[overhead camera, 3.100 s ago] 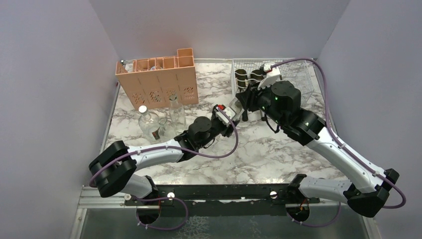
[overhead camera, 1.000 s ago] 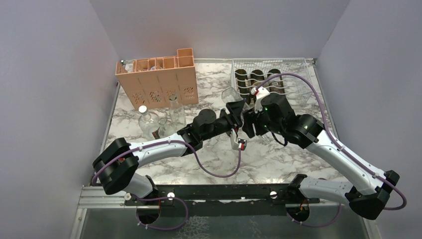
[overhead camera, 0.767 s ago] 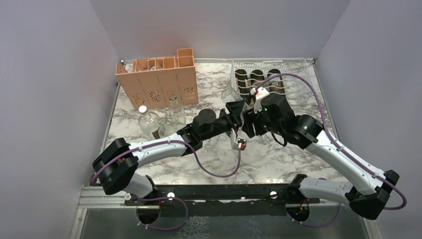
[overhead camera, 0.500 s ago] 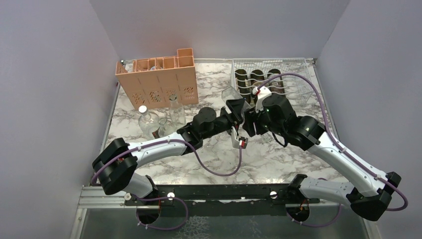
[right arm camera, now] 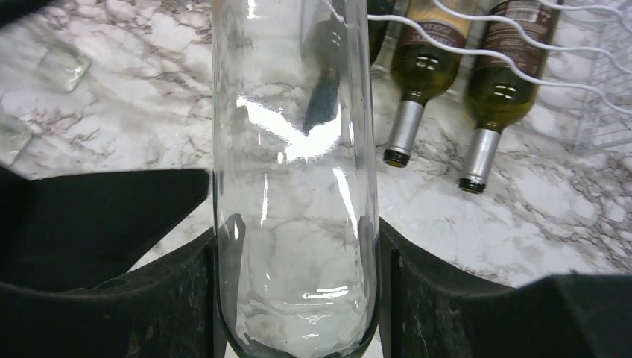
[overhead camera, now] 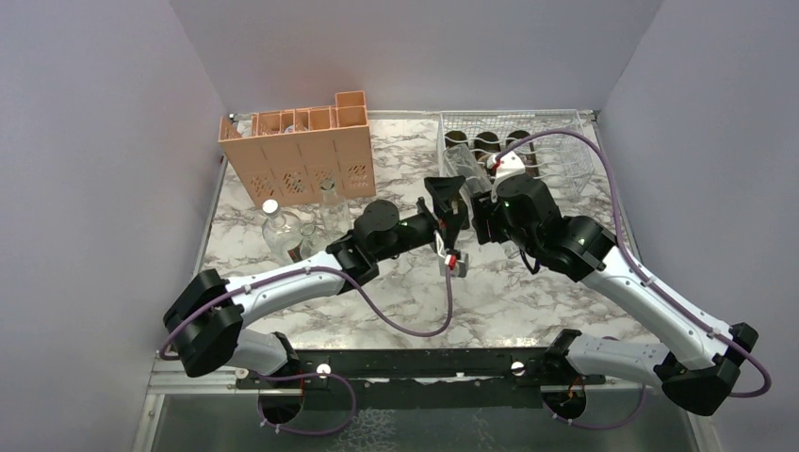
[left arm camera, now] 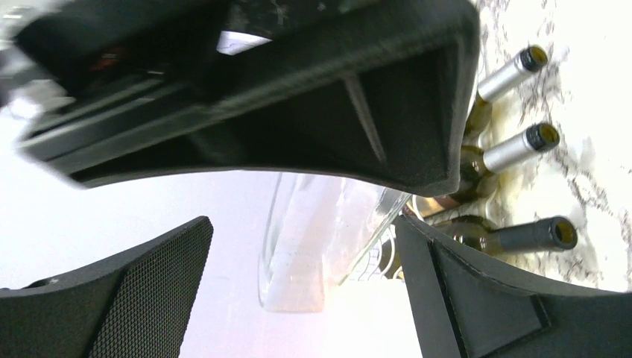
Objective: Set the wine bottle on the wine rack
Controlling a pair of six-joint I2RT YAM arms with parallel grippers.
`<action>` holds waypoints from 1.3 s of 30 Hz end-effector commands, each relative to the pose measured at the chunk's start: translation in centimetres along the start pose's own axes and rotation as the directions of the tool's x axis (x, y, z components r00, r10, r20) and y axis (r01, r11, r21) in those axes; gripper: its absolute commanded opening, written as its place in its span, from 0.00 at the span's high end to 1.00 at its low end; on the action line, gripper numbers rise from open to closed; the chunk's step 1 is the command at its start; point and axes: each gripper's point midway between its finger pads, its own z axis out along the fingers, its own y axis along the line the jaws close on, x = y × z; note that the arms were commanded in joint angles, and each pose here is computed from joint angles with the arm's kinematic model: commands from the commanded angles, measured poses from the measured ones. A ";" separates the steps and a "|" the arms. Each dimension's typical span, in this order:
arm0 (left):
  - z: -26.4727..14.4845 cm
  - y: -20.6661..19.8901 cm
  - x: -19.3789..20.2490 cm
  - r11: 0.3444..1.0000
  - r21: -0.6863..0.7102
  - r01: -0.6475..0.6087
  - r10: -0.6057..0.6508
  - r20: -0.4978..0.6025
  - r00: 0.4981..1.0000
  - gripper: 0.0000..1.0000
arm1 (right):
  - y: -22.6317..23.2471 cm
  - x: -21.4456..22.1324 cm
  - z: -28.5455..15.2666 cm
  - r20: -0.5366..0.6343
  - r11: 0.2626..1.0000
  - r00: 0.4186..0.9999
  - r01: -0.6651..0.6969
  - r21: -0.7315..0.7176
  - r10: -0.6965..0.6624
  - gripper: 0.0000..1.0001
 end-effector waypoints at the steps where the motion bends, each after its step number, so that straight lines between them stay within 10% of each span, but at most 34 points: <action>1: -1.5 2.3 -2.4 0.969 -0.079 0.233 -0.226 0.089 0.970 0.01 | -2.5 -4.4 -0.3 0.138 0.992 0.990 -0.057 0.114 0.041 0.99; 5: -2.5 3.7 -2.6 0.869 -0.138 0.476 -0.465 0.100 0.879 0.01 | -3.9 -4.8 0.9 0.127 0.989 0.989 -0.088 0.115 0.074 0.99; 9: -3.6 5.3 -0.8 0.601 -0.295 0.743 -0.753 0.103 0.650 0.01 | -7.0 -4.7 2.1 0.115 0.979 0.984 -0.153 0.136 0.138 0.99; 16: -7.5 5.3 0.6 0.325 -0.422 0.846 -0.911 0.101 0.400 0.01 | -13.4 -1.3 2.4 0.073 0.909 0.963 -0.268 0.319 0.258 0.99; 23: -9.9 4.8 0.3 0.295 -0.435 0.850 -0.936 0.048 0.350 0.01 | -16.9 2.3 1.3 0.093 0.793 0.907 -0.405 0.456 0.410 0.99; 39: -10.9 5.0 -3.0 0.210 -0.303 0.930 -0.962 0.105 0.251 0.01 | -14.9 8.6 3.3 -0.102 0.798 0.836 -0.469 0.379 0.539 0.99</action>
